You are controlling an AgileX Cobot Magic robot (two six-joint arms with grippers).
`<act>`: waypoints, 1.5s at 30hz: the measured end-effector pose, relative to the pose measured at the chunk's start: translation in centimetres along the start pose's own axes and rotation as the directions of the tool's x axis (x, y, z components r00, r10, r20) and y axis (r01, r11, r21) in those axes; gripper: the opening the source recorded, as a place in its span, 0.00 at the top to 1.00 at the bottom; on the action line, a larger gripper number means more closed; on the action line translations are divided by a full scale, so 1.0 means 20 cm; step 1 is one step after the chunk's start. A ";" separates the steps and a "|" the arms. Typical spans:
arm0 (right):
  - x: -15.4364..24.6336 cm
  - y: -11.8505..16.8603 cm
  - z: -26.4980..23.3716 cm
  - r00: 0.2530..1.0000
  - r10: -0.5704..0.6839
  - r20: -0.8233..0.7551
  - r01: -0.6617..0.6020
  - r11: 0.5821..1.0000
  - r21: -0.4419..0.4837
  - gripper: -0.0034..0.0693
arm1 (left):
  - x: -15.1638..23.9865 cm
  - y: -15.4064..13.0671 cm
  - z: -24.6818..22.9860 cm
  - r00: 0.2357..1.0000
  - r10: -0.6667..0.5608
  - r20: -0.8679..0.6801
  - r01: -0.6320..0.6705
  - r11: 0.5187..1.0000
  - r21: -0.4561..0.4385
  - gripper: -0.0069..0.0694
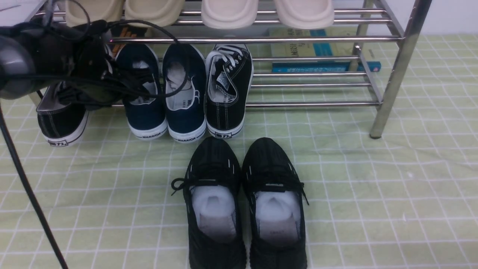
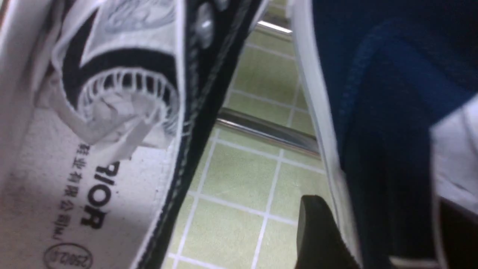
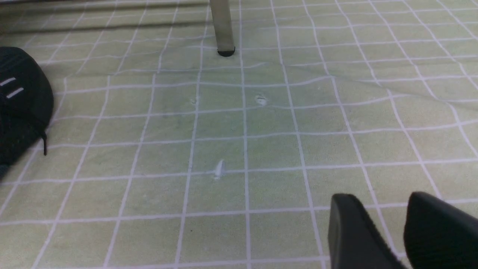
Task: Take the shoes off the shelf with your hand from the green coffee tablecloth.
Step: 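Grasp the leftmost shoe on the bottom shelf of the shoe rack with the left gripper, then set the held shoe down on the floor in front of the rack with the left gripper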
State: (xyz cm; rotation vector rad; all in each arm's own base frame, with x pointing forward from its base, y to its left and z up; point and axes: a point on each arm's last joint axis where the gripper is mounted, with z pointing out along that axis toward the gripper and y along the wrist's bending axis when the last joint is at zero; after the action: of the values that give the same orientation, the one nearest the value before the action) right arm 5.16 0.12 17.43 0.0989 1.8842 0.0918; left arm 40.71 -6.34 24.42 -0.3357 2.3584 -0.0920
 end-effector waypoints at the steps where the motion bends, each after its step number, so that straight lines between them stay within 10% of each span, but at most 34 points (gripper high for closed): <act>1: 0.00 0.00 0.00 1.000 0.000 0.000 0.000 1.000 0.000 0.63 | 0.00 0.00 0.02 1.000 -0.012 0.000 0.012 1.000 -0.001 0.43; 11: 0.00 0.00 0.00 1.000 0.000 0.000 0.000 1.000 0.000 0.63 | 0.00 -0.02 0.04 0.999 -0.014 0.037 0.013 1.000 0.013 0.85; 37: 0.00 0.00 0.00 1.000 0.000 0.000 0.000 1.000 0.000 0.62 | 0.20 0.02 -1.08 0.994 0.078 -0.077 -0.068 0.989 0.127 0.86; 45: 0.00 0.00 0.00 1.000 0.000 0.000 0.000 1.000 0.000 0.62 | 0.54 0.24 -0.99 0.986 -0.015 -0.168 0.011 1.000 -0.022 0.86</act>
State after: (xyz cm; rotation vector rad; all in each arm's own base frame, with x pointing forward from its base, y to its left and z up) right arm 5.16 0.12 17.43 0.0989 1.8842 0.0918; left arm 18.61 -5.27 30.80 -0.3658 2.5260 -0.1057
